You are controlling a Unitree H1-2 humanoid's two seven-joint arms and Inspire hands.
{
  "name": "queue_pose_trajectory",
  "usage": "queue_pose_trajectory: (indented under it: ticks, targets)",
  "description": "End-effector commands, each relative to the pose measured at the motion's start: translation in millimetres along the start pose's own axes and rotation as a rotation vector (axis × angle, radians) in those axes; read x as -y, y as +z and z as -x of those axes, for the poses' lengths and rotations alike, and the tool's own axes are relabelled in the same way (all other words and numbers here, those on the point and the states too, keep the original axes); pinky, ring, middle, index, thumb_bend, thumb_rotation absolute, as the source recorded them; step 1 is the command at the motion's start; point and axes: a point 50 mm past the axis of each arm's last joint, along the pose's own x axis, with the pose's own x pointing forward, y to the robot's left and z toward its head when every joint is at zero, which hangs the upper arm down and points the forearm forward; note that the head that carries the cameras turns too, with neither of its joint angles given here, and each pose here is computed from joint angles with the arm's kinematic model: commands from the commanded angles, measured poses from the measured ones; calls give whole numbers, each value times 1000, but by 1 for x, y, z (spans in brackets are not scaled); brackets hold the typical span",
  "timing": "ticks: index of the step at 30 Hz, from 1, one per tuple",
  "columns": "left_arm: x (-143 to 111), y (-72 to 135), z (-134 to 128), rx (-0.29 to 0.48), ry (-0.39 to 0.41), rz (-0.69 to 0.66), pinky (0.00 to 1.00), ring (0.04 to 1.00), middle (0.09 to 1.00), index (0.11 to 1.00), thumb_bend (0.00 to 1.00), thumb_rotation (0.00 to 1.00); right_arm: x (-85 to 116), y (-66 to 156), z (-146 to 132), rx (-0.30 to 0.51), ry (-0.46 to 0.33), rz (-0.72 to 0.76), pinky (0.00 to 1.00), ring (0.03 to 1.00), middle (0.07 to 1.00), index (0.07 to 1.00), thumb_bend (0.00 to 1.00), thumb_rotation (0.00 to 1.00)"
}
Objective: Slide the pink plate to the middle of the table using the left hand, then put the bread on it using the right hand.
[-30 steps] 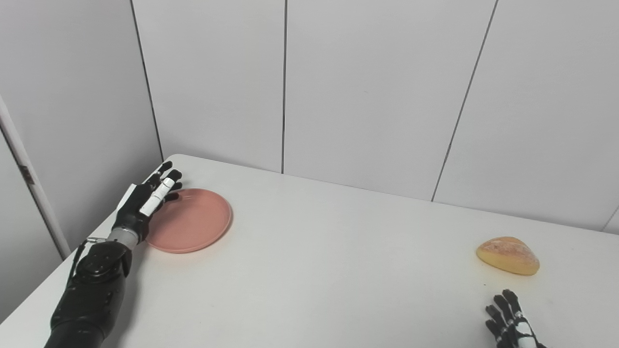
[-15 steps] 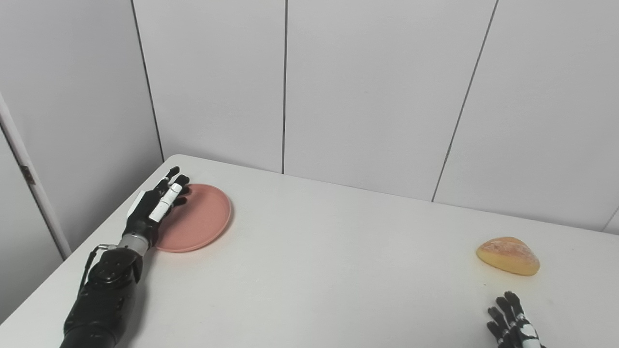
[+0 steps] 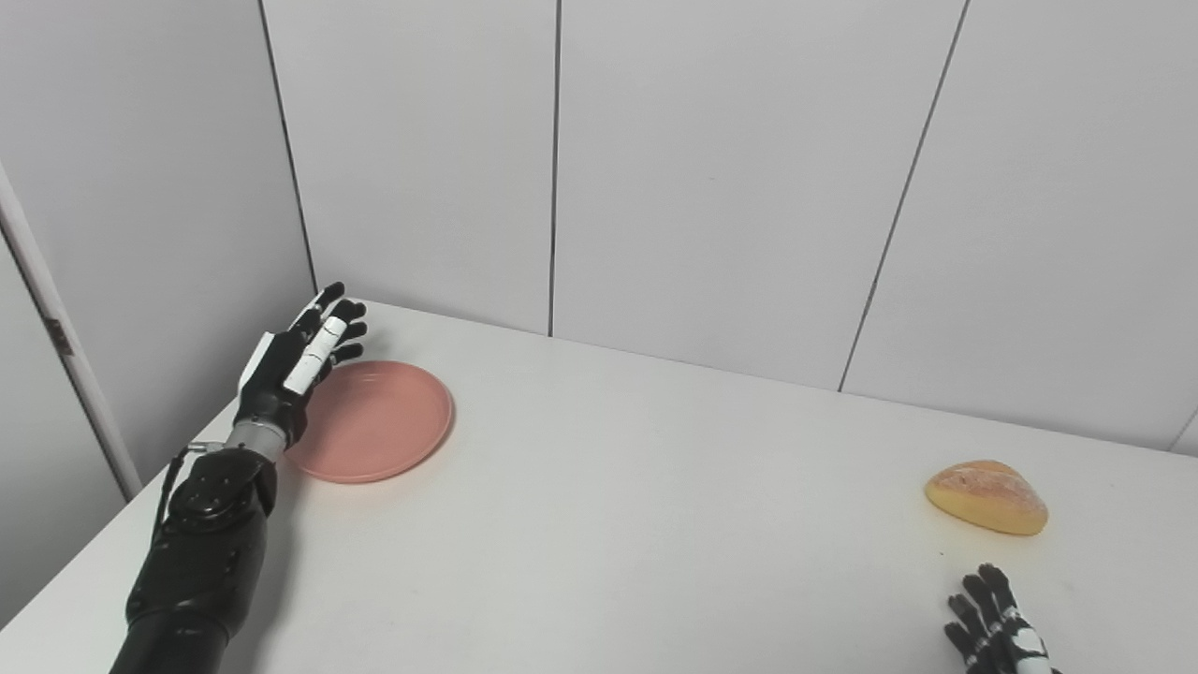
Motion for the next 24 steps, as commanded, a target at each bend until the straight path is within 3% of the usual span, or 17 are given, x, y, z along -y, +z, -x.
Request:
queue_pose_trajectory:
  ticks: [1,7,13,17,24]
  targets:
    - [-10,50,-25,112,18,6,847,866,868,900,814,768,6,6,-1,7,0,9,1000,995,1000,1000,739,903]
    - [-18,58,-25,80,41,-37,798,852,864,902,806,764,9,14,2,24,24,29,1000,1000,1000,1000,725,928]
    - [-31,30,-17,33,104,-29,845,863,858,885,849,726,9,18,3,24,24,26,1000,995,1000,1000,731,918]
    - [-39,12,-9,16,149,-36,848,872,860,931,751,719,11,21,2,18,28,27,1000,997,1000,1000,729,911]
    - [-49,-4,-2,-9,196,-40,903,888,885,948,809,724,13,23,2,13,34,26,1000,989,1000,1000,730,902]
